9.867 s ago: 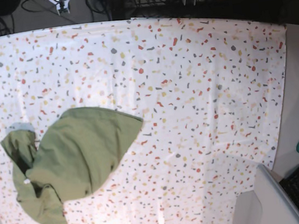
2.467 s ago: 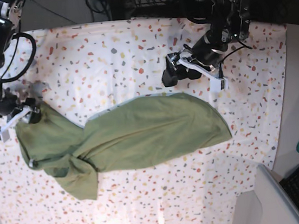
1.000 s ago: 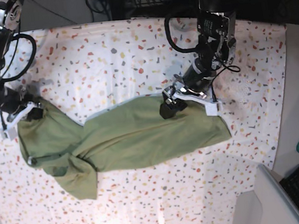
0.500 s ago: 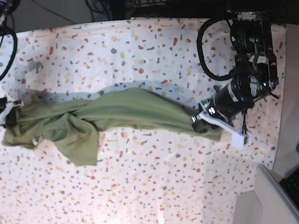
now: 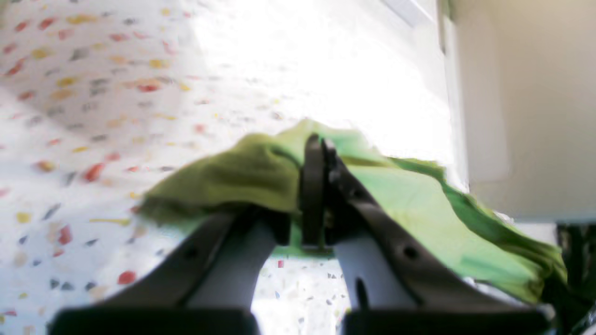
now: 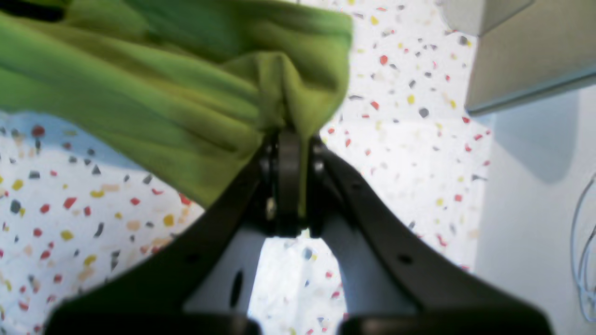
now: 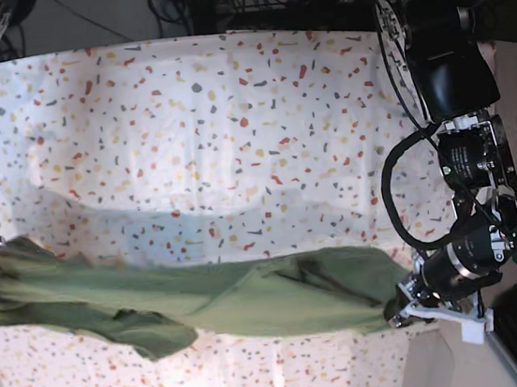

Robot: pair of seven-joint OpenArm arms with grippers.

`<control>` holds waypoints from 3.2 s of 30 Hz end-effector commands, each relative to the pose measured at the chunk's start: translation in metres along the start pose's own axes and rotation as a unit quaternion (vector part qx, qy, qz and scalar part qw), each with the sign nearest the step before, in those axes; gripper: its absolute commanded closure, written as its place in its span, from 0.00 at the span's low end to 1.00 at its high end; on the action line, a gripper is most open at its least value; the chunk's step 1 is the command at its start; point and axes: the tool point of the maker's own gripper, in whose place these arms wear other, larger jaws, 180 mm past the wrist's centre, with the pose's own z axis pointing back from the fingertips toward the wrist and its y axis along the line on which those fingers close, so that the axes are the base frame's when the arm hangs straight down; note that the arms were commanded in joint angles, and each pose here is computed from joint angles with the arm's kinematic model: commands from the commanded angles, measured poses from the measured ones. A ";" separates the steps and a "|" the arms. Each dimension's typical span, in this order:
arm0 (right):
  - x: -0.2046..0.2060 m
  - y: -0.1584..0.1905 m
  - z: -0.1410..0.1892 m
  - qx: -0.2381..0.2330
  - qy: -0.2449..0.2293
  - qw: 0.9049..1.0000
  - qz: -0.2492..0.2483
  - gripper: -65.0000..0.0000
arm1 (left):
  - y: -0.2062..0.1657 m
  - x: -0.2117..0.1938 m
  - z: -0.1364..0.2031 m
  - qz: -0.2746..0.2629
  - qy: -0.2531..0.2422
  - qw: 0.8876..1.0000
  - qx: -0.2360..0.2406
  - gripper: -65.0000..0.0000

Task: Layout the t-shirt on the table in an organized manner, then fold the t-shirt properly
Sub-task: 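Pull the shirt taut between both grippers, left gripper dragging outward, then regrasp the shirt fabric with the left gripper and drag it outward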

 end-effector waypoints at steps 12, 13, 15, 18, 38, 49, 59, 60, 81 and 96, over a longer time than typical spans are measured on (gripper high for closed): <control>-0.114 0.044 -0.021 0.065 0.117 0.989 -0.068 1.00 | 0.069 -0.163 0.008 0.030 0.166 0.983 0.067 1.00; -0.117 0.045 -0.020 0.066 0.119 0.988 -0.069 1.00 | 0.073 -0.173 0.012 0.032 0.174 0.982 0.071 1.00; -0.122 0.044 -0.018 0.064 0.124 0.988 -0.070 1.00 | 0.079 -0.182 0.020 0.031 0.180 0.980 0.078 1.00; -0.130 0.046 -0.014 0.067 0.133 0.987 -0.068 1.00 | 0.077 -0.181 0.031 0.016 0.172 0.982 0.076 1.00; -0.130 0.048 -0.009 0.063 0.130 0.988 -0.057 1.00 | 0.041 -0.117 -0.026 0.117 0.139 0.983 0.028 1.00; -0.120 0.048 -0.014 0.064 0.122 0.989 -0.060 1.00 | 0.011 -0.076 -0.064 0.196 0.131 0.972 -0.012 1.00; -0.090 0.044 -0.023 0.063 0.092 0.992 -0.062 1.00 | 0.001 -0.089 -0.099 0.236 0.090 0.968 -0.004 0.13; -0.090 0.044 -0.023 0.062 0.092 0.992 -0.062 1.00 | -0.003 -0.085 -0.097 0.220 0.083 0.972 -0.017 0.10; -0.098 0.048 -0.022 0.065 0.099 0.991 -0.064 1.00 | 0.037 -0.222 0.005 -0.052 0.092 0.994 -0.020 0.10; -0.097 0.047 -0.022 0.064 0.098 0.991 -0.063 1.00 | 0.007 -0.238 -0.058 -0.057 0.145 0.987 -0.034 0.60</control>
